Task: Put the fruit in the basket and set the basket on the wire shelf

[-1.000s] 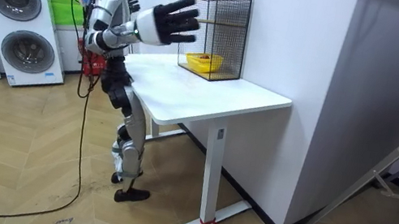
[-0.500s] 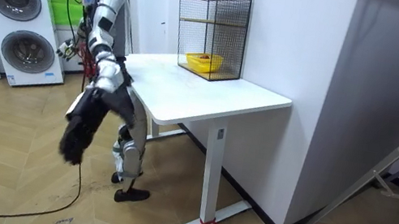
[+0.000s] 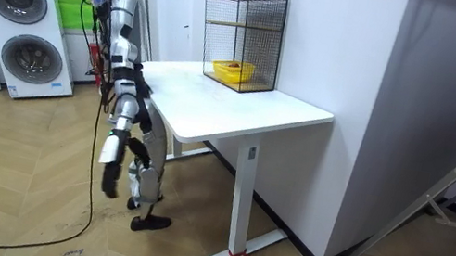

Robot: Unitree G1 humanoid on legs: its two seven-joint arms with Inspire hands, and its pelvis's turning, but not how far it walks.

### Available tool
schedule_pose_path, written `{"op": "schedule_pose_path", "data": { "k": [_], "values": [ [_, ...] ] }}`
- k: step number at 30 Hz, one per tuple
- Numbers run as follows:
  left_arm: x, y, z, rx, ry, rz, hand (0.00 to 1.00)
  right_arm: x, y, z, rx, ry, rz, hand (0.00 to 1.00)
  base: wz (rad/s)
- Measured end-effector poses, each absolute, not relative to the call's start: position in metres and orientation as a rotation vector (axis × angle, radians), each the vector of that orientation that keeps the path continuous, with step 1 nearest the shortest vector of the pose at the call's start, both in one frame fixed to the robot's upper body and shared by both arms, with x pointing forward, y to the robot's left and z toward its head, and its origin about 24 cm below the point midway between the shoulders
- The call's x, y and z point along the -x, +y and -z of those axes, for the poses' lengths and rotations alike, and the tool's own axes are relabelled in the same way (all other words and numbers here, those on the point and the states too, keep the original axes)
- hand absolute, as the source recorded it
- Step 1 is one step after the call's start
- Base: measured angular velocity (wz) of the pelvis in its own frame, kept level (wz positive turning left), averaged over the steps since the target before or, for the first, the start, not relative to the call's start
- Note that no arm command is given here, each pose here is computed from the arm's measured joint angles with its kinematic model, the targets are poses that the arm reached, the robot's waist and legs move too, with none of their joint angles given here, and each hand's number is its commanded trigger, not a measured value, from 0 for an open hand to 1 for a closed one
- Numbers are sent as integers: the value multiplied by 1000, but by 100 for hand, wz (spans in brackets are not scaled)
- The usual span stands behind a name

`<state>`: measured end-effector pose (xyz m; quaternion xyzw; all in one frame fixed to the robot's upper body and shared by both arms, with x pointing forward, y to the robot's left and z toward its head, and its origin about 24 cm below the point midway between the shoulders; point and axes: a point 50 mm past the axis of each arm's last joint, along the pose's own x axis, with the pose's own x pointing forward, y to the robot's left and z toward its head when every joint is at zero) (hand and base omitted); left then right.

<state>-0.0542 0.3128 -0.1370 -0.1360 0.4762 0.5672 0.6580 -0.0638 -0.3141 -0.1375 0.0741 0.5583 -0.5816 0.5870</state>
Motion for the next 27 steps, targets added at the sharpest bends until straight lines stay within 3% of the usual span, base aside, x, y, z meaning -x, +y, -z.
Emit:
{"op": "schedule_pose_path", "data": {
  "k": [7,11,20,27],
  "values": [
    [-5,274,158,0,1282,-634,0,14,-291,154,38,1418,795,0,-10],
    [-10,262,161,-187,1360,-396,0,-15,-274,160,109,1370,588,0,2],
    [-12,254,164,-279,1388,-269,0,-37,-245,167,83,1332,362,0,4],
    [-12,253,164,-283,1401,-261,0,-36,-243,168,75,1338,346,0,0]
  ]
}}
